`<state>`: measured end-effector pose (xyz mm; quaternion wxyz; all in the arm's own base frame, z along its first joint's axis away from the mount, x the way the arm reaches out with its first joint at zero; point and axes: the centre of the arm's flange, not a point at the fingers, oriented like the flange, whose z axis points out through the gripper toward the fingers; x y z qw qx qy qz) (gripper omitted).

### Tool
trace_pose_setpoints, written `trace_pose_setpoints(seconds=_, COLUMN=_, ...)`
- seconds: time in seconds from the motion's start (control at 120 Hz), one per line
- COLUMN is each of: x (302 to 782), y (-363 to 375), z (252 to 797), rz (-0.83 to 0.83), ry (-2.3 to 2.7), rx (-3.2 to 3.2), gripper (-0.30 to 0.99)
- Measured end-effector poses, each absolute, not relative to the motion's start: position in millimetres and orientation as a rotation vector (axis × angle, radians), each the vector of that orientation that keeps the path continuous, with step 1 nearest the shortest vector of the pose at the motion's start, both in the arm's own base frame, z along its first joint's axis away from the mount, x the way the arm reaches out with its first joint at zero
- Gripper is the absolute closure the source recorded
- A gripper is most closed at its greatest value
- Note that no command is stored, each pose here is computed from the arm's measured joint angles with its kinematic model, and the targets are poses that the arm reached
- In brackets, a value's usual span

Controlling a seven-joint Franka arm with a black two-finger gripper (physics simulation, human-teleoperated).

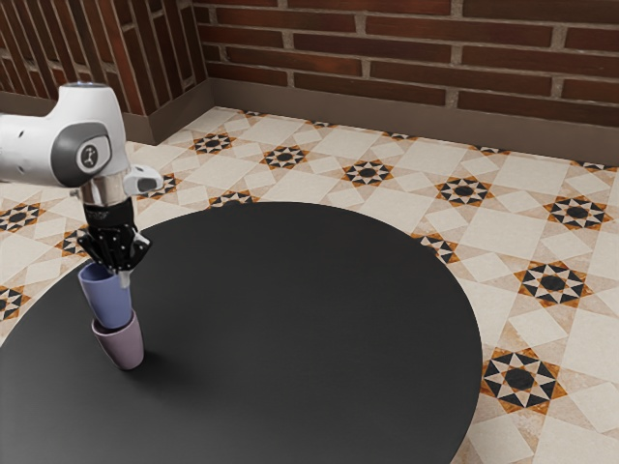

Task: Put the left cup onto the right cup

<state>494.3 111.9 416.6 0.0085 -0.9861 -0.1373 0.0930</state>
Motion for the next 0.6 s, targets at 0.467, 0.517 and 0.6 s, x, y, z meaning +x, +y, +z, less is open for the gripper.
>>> trace_pose_setpoints(seconds=0.467, x=497, y=115, z=407, rz=0.299, ry=-0.432, rx=-3.092, gripper=0.79)
trace_pose_setpoints(seconds=0.517, x=498, y=115, z=405, rz=0.303, ry=-0.431, rx=-3.094, gripper=0.79)
trace_pose_setpoints(seconds=0.6, x=498, y=116, z=403, rz=0.306, ry=-0.431, rx=-3.094, gripper=0.79)
